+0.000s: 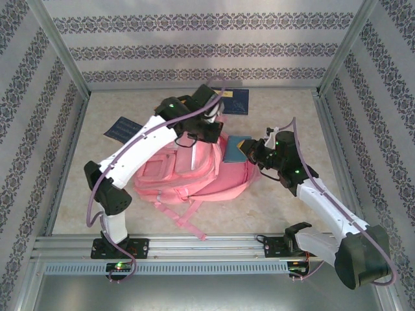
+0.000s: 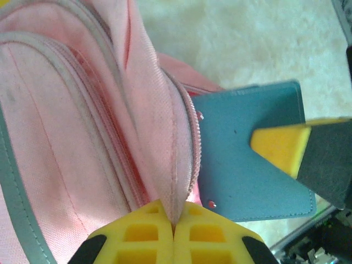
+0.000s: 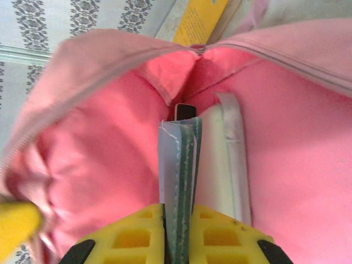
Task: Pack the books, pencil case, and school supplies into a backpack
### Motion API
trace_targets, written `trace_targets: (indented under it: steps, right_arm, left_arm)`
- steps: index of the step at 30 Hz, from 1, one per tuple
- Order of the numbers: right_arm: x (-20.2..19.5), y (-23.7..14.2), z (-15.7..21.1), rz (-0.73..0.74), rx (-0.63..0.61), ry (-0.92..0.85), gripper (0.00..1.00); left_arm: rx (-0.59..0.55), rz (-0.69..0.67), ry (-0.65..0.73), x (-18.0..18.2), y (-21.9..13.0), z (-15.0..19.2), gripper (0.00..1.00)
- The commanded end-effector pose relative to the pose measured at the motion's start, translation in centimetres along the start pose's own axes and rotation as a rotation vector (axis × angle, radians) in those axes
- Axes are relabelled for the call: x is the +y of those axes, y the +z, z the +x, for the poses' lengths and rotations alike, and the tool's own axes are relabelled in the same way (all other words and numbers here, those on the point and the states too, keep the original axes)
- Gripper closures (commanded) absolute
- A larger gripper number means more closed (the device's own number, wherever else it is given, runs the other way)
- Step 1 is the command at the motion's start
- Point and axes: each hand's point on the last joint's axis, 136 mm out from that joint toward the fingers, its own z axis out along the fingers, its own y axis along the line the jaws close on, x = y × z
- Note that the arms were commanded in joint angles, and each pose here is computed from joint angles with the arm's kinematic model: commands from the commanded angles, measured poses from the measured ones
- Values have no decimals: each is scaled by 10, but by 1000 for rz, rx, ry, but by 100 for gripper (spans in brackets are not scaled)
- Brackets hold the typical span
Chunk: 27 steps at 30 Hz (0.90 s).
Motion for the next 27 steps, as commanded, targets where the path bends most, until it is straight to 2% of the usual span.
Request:
trace_targets:
  steps: [1, 4, 6, 13, 22, 27]
  right_arm:
    - [-7, 7, 1, 23, 9, -41, 100]
    - [-12, 20, 7, 40, 32, -57, 100]
    - [-13, 31, 13, 45, 57, -64, 100]
    - [-3, 49, 32, 36, 137, -125, 100]
    - [-2, 48, 54, 10, 177, -143, 100]
    - [1, 53, 62, -8, 192, -143, 100]
  left_arm:
    - [-127, -56, 61, 24, -19, -31, 100]
    - [-167, -75, 68, 37, -30, -43, 100]
    - [-191, -41, 56, 37, -40, -50, 100]
    - [-244, 117, 99, 7, -67, -55, 100]
    - [-416, 331, 183, -37, -124, -70, 100]
    - [-420, 401, 221, -51, -135, -71, 100]
